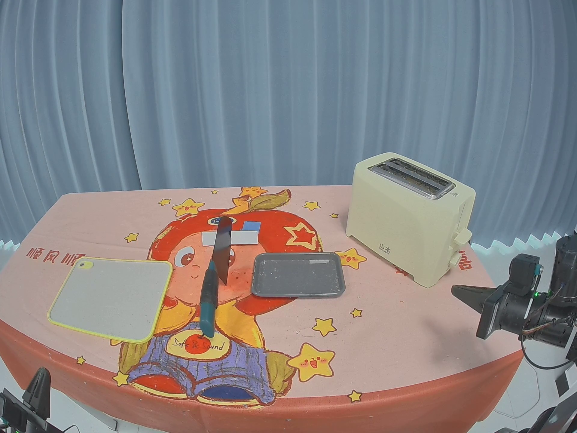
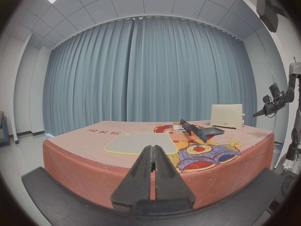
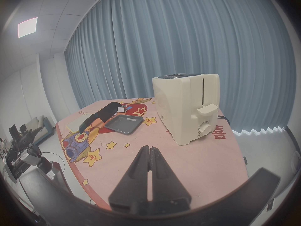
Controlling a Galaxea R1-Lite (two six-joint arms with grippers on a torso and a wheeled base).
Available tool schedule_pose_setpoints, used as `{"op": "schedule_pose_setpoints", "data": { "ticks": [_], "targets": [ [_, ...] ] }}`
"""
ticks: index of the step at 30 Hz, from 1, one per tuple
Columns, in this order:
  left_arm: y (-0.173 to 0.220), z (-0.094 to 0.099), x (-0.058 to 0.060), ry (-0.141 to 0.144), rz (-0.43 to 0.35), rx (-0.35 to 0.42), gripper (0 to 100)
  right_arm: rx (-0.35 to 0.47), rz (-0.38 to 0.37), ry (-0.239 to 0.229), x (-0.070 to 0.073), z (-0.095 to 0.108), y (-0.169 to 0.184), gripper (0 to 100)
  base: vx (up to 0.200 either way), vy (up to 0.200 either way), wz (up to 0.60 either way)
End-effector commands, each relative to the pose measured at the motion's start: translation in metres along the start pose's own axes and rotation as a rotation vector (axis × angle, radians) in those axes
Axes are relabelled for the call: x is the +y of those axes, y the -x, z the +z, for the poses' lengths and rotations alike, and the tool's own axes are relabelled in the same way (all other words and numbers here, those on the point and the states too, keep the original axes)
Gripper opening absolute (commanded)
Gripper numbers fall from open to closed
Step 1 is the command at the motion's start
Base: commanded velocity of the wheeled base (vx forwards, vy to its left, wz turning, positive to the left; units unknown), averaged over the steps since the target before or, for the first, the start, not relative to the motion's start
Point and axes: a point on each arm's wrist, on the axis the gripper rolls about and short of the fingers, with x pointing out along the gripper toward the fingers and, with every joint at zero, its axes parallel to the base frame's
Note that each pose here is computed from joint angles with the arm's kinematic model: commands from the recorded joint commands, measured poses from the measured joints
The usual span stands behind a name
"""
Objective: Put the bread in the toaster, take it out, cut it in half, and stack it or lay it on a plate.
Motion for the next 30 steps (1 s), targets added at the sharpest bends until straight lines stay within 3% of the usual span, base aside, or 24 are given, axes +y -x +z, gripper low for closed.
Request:
{"op": "schedule_pose_setpoints", "data": {
  "ticks": [1, 30],
  "targets": [
    [-0.0009, -0.0050, 0.0000, 0.000, 0.000, 0.012, 0, 0.008, 0.001, -0.001, 0.0000, -0.0013, -0.0011, 0, 0.000, 0.000, 0.00],
    [-0.0010, -0.0050, 0.0000, 0.000, 0.000, 0.014, 0, 0.027, -0.019, -0.015, -0.0036, -0.0046, -0.0009, 0, 0.000, 0.000, 0.00]
  ]
}}
